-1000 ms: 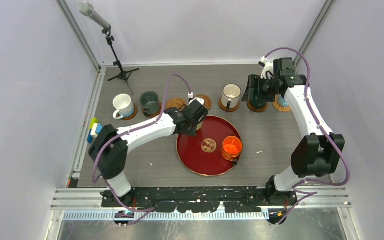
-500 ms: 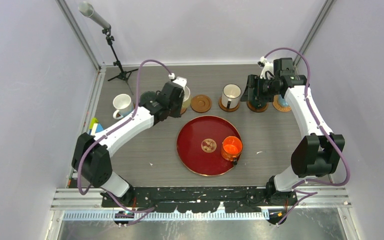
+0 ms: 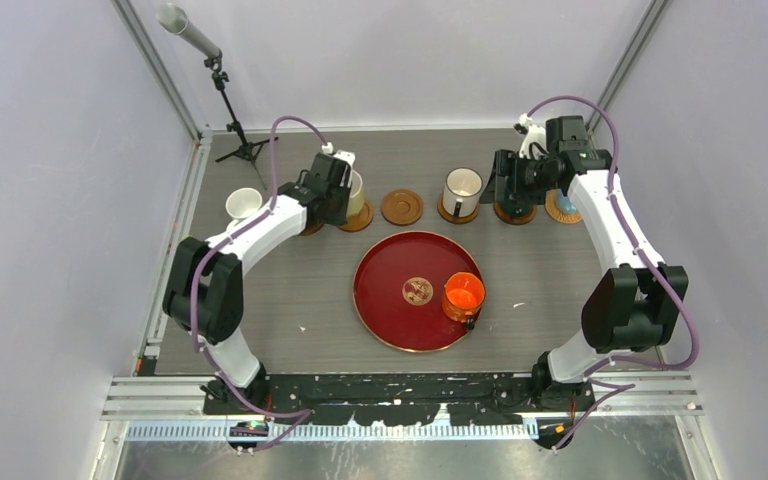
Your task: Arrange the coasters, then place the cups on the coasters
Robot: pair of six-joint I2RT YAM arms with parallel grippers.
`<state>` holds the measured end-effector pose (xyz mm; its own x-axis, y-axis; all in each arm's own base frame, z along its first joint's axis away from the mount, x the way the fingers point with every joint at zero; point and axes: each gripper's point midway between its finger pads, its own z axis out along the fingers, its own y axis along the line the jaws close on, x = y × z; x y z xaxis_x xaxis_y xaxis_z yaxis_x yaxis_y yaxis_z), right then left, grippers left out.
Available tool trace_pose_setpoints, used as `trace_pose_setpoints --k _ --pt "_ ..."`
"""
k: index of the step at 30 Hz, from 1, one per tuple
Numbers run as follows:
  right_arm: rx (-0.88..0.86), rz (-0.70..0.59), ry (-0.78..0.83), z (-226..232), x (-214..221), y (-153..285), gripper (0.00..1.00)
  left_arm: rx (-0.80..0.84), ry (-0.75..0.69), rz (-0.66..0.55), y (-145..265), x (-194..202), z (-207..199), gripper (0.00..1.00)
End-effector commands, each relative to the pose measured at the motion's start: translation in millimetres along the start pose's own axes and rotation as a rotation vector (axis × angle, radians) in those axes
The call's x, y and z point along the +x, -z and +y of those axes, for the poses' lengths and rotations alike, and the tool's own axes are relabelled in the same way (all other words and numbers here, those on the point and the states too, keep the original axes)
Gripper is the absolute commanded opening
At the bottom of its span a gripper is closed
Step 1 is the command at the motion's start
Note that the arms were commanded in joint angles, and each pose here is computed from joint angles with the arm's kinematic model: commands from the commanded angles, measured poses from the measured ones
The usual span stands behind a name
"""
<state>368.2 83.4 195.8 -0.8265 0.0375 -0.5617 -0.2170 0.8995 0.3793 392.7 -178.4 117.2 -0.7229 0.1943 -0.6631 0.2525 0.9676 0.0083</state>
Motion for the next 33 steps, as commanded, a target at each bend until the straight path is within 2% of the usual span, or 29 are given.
trace_pose_setpoints --k 1,9,14,33 --pt "-0.017 -0.056 0.015 5.5 -18.7 5.8 0.78 0.049 0.016 -0.225 9.7 -72.4 -8.4 0.00" --pt "-0.009 -0.054 0.016 3.3 -19.3 4.3 0.79 0.039 0.025 -0.202 -6.4 -69.2 -7.4 0.00" --pt "-0.004 -0.053 0.016 2.0 -19.1 4.1 0.79 0.019 0.062 -0.145 -16.4 -61.4 0.8 0.00" --pt "0.005 -0.052 0.015 0.1 -19.2 3.2 0.78 0.043 0.065 -0.096 -21.4 -48.3 -0.4 0.00"
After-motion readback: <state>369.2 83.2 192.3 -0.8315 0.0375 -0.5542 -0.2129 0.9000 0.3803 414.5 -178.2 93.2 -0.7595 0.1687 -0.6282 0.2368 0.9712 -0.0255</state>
